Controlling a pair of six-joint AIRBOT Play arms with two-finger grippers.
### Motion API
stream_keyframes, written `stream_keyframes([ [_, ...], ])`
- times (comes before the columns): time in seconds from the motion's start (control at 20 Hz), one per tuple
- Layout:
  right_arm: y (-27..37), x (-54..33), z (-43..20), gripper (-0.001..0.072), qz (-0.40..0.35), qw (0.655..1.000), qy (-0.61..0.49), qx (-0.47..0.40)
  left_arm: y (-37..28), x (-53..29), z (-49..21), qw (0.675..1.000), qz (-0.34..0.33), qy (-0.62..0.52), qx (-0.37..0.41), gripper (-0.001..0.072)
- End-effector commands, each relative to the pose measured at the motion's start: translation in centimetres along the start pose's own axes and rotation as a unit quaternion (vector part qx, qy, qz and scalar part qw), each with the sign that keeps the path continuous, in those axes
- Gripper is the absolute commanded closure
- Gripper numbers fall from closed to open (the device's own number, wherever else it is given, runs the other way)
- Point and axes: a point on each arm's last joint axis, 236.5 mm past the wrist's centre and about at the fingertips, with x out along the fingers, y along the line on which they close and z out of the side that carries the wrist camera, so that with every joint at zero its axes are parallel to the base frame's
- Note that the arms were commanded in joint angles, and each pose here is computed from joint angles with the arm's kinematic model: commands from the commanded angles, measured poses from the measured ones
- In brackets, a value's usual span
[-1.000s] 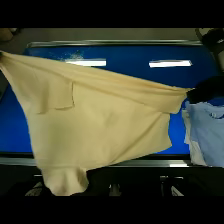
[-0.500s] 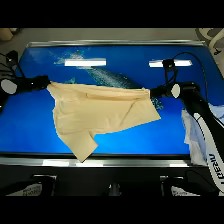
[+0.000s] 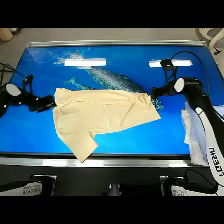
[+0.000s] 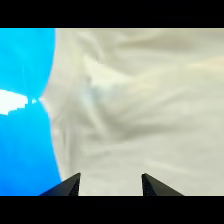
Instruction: Fold the shirts.
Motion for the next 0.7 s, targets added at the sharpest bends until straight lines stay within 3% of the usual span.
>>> stream_keyframes([
  [0.0, -0.7, -2.1, -4.1, 0.0121, 0.074, 0.995, 0.072, -0.005, 3.2, -0.4, -8.5, 0.995, 0.012, 0.098, -0.023, 0.0248],
  [0.1, -0.5, -2.9, -6.3, 0.017, 0.111, 0.988, 0.109, -0.014, 3.8, 0.5, -11.7, 0.994, 0.013, 0.103, -0.025, 0.025],
  [0.25, 0.3, -3.6, -8.2, 0.017, 0.132, 0.979, 0.148, -0.043, 3.6, 2.7, -14.2, 0.993, -0.003, 0.111, -0.047, 0.0274],
  [0.5, 0.5, -3.7, -8.3, 0.0168, 0.135, 0.979, 0.149, -0.041, 1.4, 5.1, -12.7, 0.993, -0.065, 0.076, -0.07, 0.0274],
  [0.65, 0.5, -3.7, -8.4, 0.0166, 0.137, 0.978, 0.151, -0.041, 1.1, 6.4, -12.3, 0.992, -0.068, 0.075, -0.077, 0.0321],
])
